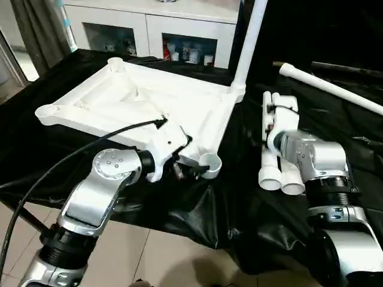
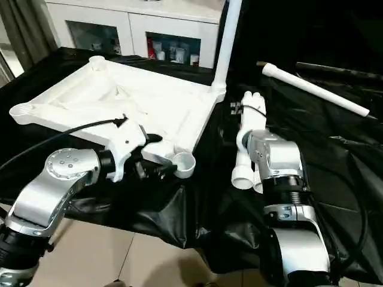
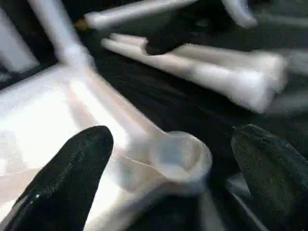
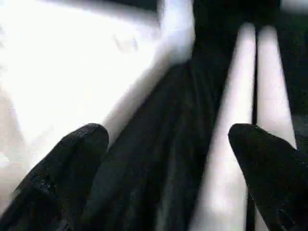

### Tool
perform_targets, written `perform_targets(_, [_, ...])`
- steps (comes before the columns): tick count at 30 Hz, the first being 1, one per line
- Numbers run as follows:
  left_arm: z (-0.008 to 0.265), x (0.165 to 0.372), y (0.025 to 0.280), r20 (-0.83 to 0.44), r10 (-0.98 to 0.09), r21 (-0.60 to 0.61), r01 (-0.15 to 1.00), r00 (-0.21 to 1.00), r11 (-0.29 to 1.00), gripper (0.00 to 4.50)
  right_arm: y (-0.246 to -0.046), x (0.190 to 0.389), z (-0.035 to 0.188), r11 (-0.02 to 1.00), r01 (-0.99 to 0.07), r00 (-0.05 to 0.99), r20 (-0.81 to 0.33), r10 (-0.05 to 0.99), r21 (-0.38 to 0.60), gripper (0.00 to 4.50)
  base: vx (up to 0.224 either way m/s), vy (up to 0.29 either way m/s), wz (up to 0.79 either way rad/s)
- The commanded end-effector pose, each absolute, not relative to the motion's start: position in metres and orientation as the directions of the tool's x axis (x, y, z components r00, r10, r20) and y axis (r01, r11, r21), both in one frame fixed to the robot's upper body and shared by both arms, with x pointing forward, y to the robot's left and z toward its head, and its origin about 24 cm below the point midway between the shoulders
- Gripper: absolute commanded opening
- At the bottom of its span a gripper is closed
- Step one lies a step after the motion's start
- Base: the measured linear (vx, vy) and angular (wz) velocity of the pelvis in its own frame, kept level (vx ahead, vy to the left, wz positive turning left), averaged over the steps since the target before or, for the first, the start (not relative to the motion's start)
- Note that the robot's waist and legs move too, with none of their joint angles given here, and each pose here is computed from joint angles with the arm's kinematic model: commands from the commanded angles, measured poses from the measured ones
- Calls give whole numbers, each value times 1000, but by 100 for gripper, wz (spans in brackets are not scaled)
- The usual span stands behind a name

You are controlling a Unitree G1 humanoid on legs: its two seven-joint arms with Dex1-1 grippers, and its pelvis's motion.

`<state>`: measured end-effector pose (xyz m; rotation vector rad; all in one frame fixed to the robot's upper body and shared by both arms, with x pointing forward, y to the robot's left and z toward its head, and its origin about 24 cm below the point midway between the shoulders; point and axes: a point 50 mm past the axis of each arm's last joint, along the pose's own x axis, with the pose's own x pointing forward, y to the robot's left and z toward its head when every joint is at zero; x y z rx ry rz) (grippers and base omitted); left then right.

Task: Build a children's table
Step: Rotate table base

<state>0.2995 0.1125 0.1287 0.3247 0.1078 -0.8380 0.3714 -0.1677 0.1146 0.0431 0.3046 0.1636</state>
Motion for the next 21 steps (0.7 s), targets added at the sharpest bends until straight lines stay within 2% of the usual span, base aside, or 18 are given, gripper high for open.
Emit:
perform_targets(1, [135,313,127,-149,-579,257,597,802,760,450,-167,369,124,981,-174,960,-209,188,86,449,0,0,0])
perform_targets(2, [135,313,127,-149,-579,257,597,802,760,450,-167,369,124,981,-174,960,-209,188,86,449,0,0,0])
perform_targets(3, [135,316,130,-109,-514,231,525,851,819,450,-167,365,123,979,-170,959,-210,191,116,449,0,0,0])
perform_targets(5, [134,316,131,-79,-474,187,480,877,857,450,-164,361,120,977,-170,956,-221,195,128,449,0,0,0])
perform_targets(8, [131,314,130,-78,-464,155,471,882,868,450,-162,357,119,979,-169,958,-216,190,114,449,0,0,0])
perform_targets(9, [124,310,130,-91,-455,150,464,886,873,450,-157,350,119,976,-208,963,-162,214,58,449,0,0,0])
perform_targets(11, [118,307,130,-99,-438,156,449,893,880,450,-153,344,114,971,-235,963,-130,238,33,449,0,0,0])
perform_targets(15, [111,303,132,-112,-416,181,430,903,885,450,-151,338,106,973,-221,962,-149,230,71,449,0,0,0])
perform_targets(21, [106,301,133,-99,-374,171,386,922,907,450,-145,328,103,969,-237,960,-137,245,77,449,0,0,0])
